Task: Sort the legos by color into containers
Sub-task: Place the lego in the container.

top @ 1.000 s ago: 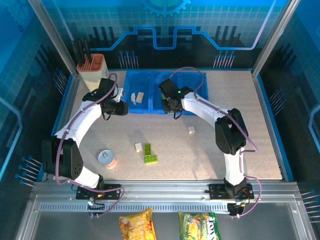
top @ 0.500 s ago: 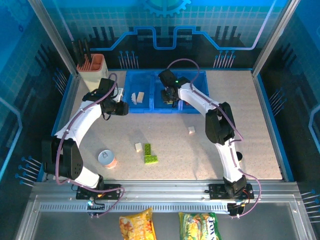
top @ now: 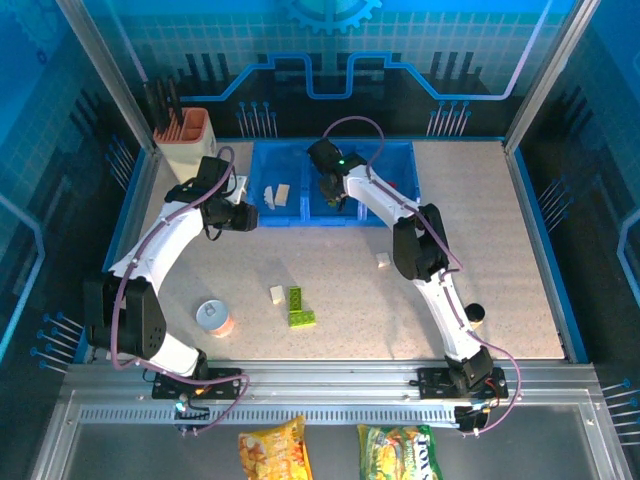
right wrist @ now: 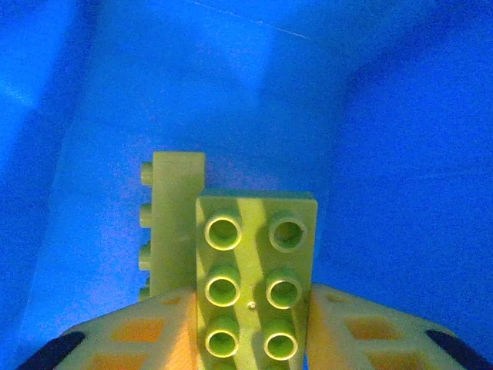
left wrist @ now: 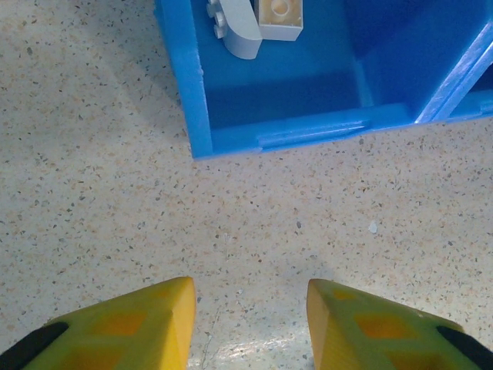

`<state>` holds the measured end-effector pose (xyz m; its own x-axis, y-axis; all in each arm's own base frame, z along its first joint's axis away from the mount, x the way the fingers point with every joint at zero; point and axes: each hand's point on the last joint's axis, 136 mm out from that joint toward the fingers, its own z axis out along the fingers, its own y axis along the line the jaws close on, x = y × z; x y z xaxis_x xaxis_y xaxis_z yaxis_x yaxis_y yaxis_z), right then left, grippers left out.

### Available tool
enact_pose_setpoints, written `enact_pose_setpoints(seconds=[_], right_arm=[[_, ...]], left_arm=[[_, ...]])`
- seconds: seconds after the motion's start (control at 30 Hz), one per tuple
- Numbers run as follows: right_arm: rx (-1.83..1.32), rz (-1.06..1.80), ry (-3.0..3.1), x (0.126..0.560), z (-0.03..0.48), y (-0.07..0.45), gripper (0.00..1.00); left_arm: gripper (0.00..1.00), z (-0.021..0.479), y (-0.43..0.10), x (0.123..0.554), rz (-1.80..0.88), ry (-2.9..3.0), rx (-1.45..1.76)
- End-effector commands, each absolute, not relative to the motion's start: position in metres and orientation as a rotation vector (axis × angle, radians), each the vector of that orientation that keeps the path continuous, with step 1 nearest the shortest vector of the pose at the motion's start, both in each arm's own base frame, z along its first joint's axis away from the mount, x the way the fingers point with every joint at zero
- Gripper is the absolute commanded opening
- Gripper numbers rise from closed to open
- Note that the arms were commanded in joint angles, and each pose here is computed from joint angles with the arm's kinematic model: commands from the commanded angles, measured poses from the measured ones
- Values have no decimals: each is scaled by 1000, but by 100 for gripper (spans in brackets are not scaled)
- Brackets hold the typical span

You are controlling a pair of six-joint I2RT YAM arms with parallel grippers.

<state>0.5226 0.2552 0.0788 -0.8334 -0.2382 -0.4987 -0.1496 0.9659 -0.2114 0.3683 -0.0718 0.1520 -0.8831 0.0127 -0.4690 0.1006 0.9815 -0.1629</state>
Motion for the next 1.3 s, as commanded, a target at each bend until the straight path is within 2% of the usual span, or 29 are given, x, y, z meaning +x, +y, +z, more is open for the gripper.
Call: enact_pose_setpoints(seconds=[0.0,0.33,0.57,0.9,1.27], right_arm=[[-285,-310,2564,524,77,246,40],[-291,-285,2525,523,102,252,46],[-310,-224,2508,512,130,261,46],[-320,-32,2569,466,154,268,45],[-286,61,2612,411,163,250,44]], left_arm=[[43,154,-73,366,-280,2628,100],[43,153,-74,366,-291,2634,102],[43,152,-77,365,-314,2645,101],[45,158,-72,364,-292,2686,11],[47,153,-101,346,-376,2771,-84]])
